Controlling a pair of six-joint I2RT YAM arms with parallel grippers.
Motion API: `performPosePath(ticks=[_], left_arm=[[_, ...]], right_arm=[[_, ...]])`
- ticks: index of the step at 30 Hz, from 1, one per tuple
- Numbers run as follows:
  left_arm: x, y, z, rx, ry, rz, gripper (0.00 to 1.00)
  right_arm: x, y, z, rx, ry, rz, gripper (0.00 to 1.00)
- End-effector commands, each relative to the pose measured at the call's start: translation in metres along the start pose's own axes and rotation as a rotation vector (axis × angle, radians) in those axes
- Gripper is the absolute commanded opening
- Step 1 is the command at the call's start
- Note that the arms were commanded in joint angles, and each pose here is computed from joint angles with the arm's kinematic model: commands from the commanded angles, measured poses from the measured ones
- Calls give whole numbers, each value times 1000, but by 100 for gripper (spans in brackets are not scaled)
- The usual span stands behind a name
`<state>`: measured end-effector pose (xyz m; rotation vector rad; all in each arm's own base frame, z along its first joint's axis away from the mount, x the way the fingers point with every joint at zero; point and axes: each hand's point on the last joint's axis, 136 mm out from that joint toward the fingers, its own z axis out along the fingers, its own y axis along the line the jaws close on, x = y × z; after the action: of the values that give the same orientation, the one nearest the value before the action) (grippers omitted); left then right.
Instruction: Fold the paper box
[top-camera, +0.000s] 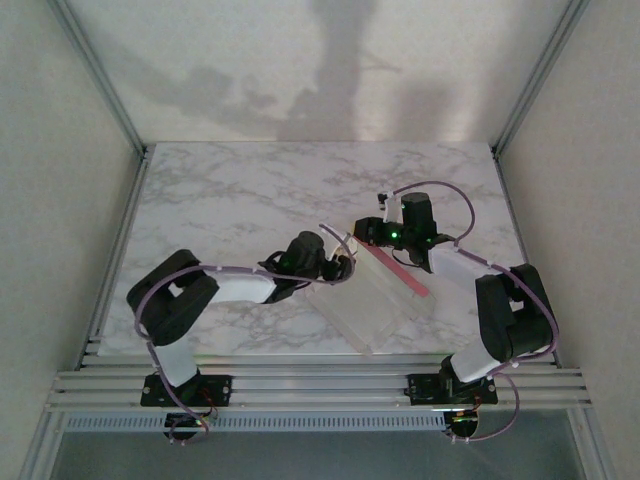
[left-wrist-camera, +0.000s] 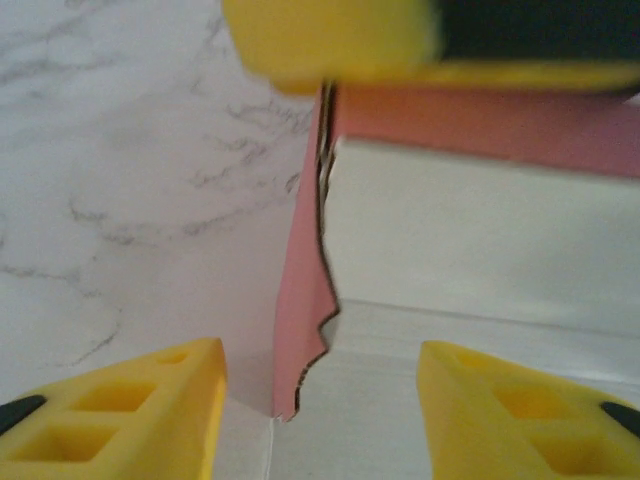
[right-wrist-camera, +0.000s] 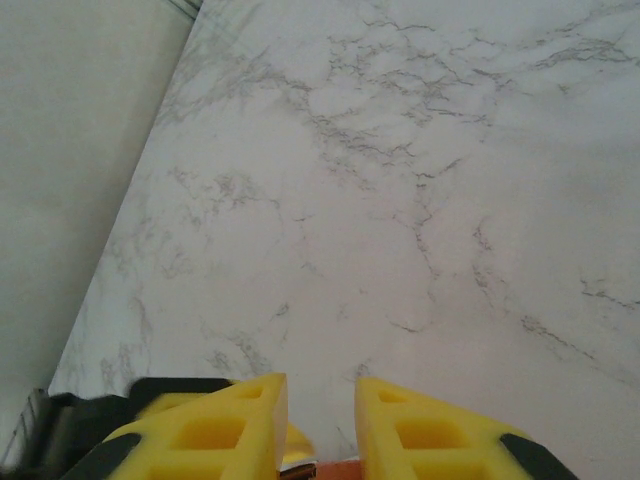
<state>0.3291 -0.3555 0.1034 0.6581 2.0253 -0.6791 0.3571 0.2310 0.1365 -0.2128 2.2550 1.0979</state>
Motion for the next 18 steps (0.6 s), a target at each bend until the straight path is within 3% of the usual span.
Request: performPosePath(ticks=[1, 6, 10, 18], left_arm=[[-12, -14, -20, 92, 1, -30, 58], [-13, -6, -42, 167, 18, -107, 61], [-7, 17, -56, 152, 28, -134, 61], [18, 40, -35, 110, 95, -82, 65]], right_arm=[[25, -11, 0, 36, 72, 44, 23], [22, -8, 0, 31, 67, 43, 23], [21, -6, 1, 20, 69, 50, 23], [19, -4, 1, 10, 66, 57, 23]])
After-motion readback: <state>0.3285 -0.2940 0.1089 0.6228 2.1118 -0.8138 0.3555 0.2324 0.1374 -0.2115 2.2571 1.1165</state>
